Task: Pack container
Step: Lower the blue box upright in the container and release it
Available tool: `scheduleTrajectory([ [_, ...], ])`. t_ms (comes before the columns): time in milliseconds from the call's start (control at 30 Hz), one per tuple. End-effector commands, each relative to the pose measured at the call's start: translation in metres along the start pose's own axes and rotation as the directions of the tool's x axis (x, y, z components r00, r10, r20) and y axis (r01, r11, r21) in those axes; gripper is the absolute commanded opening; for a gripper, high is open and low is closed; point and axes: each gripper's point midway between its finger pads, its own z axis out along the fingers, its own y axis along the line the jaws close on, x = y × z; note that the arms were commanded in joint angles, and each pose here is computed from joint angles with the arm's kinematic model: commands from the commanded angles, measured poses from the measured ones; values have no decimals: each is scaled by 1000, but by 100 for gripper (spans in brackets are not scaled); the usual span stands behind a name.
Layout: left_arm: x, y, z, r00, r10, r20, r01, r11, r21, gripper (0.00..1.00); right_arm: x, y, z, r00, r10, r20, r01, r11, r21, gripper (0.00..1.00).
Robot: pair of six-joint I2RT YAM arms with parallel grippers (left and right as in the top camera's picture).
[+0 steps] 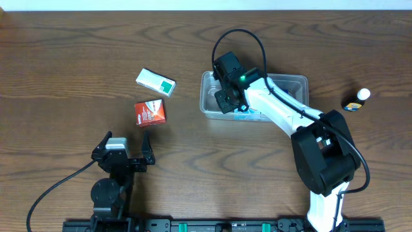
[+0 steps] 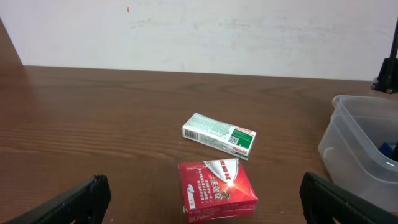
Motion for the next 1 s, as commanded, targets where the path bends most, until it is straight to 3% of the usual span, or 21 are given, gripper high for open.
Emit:
scheduleTrajectory([
  [0, 16, 0, 3, 999, 10, -37, -10, 1000, 7, 98, 7, -16, 11, 999, 29, -32, -27, 998, 58, 1],
  [667, 16, 0, 3, 999, 10, -37, -10, 1000, 7, 98, 22, -73, 3, 986, 121, -117, -110, 990, 93, 1],
  [967, 16, 0, 3, 999, 10, -37, -10, 1000, 7, 98, -22, -49, -49, 995, 68, -69, -71, 997, -39, 1],
])
